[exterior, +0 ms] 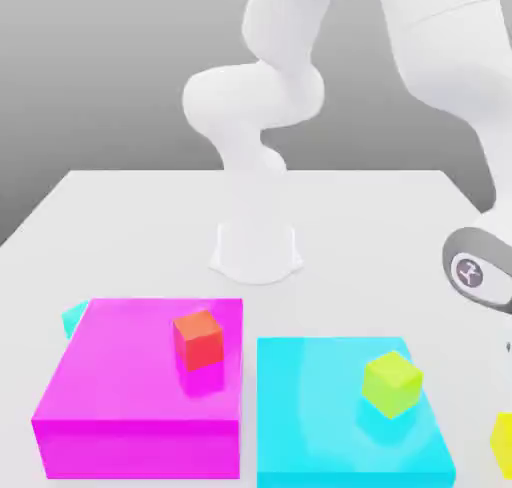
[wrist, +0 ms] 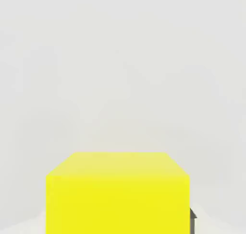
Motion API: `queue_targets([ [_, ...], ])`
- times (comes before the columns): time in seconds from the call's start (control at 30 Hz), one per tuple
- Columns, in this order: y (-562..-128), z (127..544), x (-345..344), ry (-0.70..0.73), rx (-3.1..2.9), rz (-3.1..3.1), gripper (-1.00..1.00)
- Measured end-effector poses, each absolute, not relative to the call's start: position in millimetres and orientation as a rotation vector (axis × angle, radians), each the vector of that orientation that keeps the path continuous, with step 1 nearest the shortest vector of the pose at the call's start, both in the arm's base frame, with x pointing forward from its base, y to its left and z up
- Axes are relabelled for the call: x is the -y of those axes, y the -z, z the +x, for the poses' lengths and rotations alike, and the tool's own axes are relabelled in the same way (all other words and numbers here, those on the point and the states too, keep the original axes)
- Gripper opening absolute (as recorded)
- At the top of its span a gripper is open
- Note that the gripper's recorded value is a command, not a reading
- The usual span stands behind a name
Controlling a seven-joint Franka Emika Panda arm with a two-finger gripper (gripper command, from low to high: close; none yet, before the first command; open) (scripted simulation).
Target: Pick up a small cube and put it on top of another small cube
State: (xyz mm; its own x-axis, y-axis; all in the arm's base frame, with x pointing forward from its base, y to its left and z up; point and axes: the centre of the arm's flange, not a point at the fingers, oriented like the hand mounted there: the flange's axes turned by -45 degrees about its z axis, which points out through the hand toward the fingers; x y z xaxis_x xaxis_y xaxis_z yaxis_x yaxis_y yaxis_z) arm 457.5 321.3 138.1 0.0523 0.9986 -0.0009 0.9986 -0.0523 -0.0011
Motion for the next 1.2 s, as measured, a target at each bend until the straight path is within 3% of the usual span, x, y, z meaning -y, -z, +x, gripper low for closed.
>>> queue_targets([
  [0.17, -195.9, 470.3, -305.8, -0.015, 2.137, -2.314, -1.0],
  [0.33, -226.0, 507.8, -181.2, -0.045, 2.013, -2.495, -1.0],
  [0.53, -250.6, 500.6, -31.3, -0.096, 1.818, -2.678, -1.0],
  [0.67, -262.2, 459.5, 95.8, -0.129, 1.571, -2.826, -1.0],
  [0.83, -266.7, 323.9, 261.3, -0.134, 1.164, -2.963, -1.0],
  [0.97, -252.7, 233.8, 277.5, -0.032, 1.086, -2.95, -1.0],
  [1.2, -236.1, 222.7, 274.7, 0.022, 1.082, -2.948, -1.0],
])
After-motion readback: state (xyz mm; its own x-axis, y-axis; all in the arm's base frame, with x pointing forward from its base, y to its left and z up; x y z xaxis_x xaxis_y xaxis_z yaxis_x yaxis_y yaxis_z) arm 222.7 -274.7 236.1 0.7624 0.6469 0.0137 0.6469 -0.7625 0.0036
